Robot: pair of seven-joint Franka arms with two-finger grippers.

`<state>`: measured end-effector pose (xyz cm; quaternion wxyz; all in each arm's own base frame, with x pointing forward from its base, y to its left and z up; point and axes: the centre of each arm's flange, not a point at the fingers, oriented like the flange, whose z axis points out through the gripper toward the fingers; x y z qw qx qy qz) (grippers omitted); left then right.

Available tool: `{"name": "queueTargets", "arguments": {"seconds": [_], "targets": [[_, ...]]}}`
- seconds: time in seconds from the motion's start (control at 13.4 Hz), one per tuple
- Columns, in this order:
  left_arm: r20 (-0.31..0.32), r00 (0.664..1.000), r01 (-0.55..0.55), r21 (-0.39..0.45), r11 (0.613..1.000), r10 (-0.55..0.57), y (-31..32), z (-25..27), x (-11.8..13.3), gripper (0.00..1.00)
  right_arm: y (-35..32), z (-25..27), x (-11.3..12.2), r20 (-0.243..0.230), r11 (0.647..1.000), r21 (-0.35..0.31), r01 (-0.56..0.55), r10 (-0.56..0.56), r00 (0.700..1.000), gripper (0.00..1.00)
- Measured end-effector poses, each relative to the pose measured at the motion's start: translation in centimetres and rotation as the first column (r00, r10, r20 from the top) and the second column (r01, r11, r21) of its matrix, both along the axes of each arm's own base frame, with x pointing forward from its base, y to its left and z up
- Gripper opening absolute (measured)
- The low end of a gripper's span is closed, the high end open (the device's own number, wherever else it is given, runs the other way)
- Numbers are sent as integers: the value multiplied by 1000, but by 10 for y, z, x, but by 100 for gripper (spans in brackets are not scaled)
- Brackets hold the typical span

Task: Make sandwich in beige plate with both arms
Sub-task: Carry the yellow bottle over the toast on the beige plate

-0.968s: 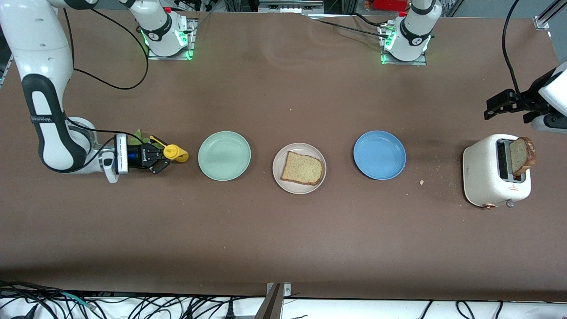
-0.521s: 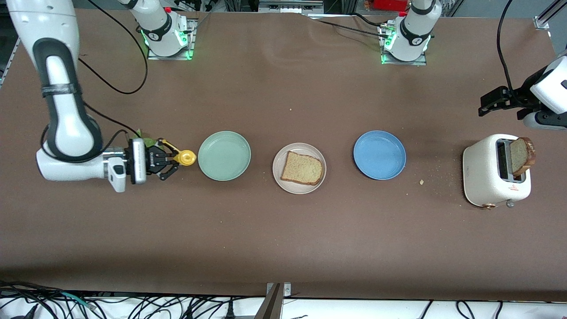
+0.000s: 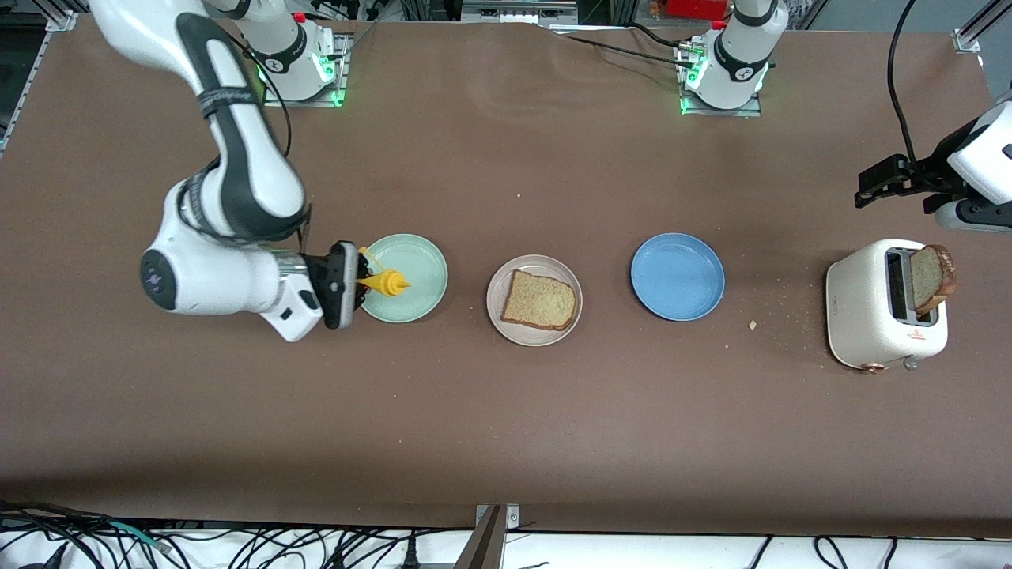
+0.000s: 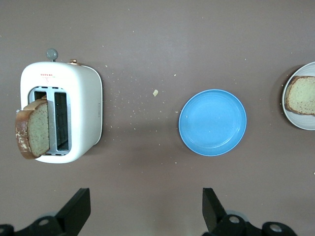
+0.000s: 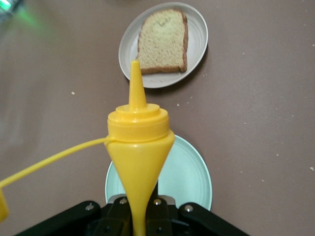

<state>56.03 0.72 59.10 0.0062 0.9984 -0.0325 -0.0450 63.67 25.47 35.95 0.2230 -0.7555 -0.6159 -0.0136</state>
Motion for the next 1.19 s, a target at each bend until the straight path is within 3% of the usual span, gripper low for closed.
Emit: {"name": "queueTargets", "arguments": {"seconds": [0.15,0.3,0.52,0.74,0.97,1.19], "targets": [[0,1000,0,0,1000,0,0,0,0,100,39,10,-13,24,988,-150,28,-24,999,9],[0,1000,1,0,1000,-1,-1,0,0,100,78,14,-31,77,950,-306,68,-46,996,9],[0,1000,2,0,1000,-2,-1,0,0,100,130,19,-61,183,886,-451,108,-27,983,9],[0,1000,3,0,1000,-3,-2,0,0,100,169,13,-88,281,816,-570,92,88,956,9],[0,1000,3,0,1000,-3,-2,0,0,100,205,-3,-113,366,736,-671,95,217,905,9],[0,1000,3,0,1000,-3,-2,0,0,100,241,-15,-138,448,668,-733,124,338,828,9]]}}
